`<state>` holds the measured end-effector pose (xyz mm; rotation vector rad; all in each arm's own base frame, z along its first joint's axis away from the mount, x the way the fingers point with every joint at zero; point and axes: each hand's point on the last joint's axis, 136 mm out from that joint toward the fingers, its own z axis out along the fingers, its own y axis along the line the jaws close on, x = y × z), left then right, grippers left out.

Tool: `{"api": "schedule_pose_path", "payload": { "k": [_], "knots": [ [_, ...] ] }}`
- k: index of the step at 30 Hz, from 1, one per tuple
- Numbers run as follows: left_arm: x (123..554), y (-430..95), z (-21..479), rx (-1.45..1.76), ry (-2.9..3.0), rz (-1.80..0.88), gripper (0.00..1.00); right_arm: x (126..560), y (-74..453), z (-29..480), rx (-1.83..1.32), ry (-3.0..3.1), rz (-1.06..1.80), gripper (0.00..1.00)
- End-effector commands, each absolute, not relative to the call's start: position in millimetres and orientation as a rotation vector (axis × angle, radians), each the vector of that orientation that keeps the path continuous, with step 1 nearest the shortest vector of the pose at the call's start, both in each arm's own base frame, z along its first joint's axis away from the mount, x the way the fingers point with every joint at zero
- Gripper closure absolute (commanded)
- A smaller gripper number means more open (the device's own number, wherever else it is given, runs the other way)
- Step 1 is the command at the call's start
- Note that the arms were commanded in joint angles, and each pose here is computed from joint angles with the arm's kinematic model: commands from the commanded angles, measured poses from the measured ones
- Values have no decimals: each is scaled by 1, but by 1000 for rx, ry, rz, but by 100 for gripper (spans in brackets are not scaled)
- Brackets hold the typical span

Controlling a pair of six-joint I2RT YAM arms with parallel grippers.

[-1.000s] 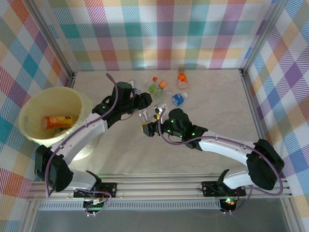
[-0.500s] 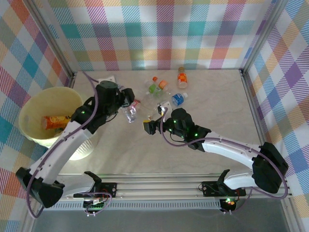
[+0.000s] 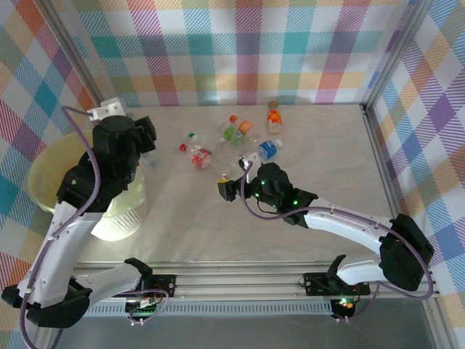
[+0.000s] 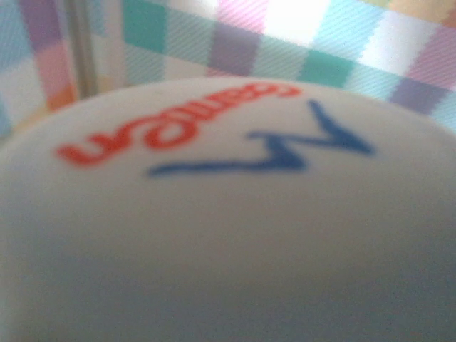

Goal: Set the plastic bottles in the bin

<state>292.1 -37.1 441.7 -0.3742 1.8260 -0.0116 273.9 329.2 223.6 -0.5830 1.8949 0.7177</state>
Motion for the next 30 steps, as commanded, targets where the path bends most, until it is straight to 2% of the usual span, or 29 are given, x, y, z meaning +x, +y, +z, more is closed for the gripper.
{"api": "schedule_pose_path", "payload": {
  "k": [1,6,11,15,19,23,27,30],
  "knots": [
    [282,-2,457,-401,1798,193,47,277,328,230,-581,1880,697,0],
    [278,46,456,-531,1800,400,47,277,329,231,-580,1880,706,0],
    [278,97,426,-683,1881,498,46,276,327,230,-582,1885,697,0],
    [282,115,393,-763,1996,406,46,276,325,229,-578,1889,686,0],
    [295,116,349,-835,2162,163,45,276,326,229,-578,1893,692,0],
    [301,118,317,-904,2251,31,44,277,328,228,-582,1897,698,0],
    [309,107,299,-915,2302,-89,38,278,332,226,-590,1920,701,0],
    [310,103,294,-919,2314,-118,25,279,334,224,-586,1935,705,0]
  ]
}}
